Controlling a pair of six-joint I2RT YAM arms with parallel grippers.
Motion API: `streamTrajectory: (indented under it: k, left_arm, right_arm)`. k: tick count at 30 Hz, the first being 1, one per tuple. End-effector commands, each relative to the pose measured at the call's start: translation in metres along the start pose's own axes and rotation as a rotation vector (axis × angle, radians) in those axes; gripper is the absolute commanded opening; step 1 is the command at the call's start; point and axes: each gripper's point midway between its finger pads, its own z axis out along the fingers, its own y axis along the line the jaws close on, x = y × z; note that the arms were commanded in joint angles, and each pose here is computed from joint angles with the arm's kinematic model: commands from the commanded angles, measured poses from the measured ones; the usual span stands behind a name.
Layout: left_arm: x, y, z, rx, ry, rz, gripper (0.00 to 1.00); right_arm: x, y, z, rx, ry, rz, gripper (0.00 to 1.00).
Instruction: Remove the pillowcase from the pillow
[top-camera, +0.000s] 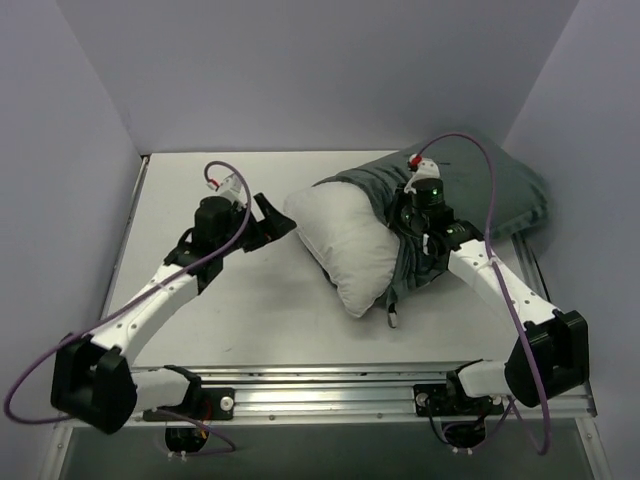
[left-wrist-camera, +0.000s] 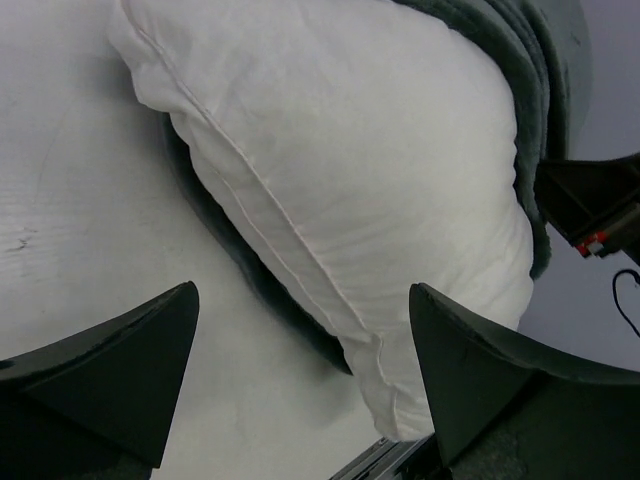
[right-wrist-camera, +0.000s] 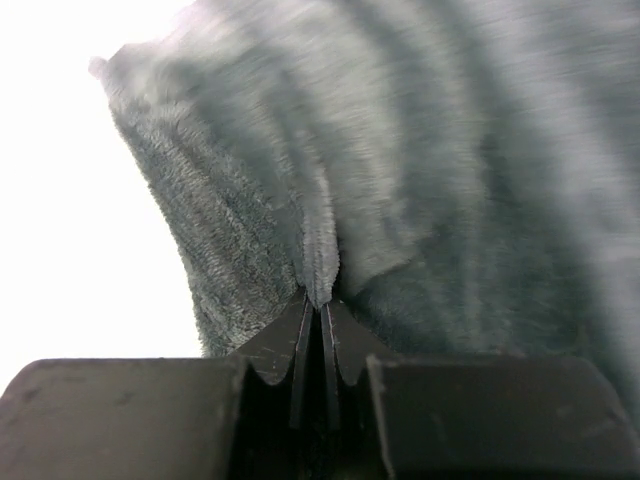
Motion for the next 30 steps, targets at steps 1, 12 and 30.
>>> streamTrajectory:
  k: [1, 12, 30]
  left_arm:
    - [-0.035, -0.04, 0.04, 0.132, -0.096, -0.027, 0.94]
    - [-0.014, -0.033, 0.142, 0.19, -0.014, -0.19, 0.94]
    - [0.0, -0.041, 0.095, 0.247, -0.008, -0.006, 0.02]
  right_arm:
    - [0.038, 0.037, -0.005, -0.123, 0.106, -0.1, 0.0]
    - [0.065, 0.057, 0.0, -0.137, 0.129, -0.188, 0.0]
    - [0.051, 0.065, -0.028, -0.096, 0.13, -0.245, 0.09]
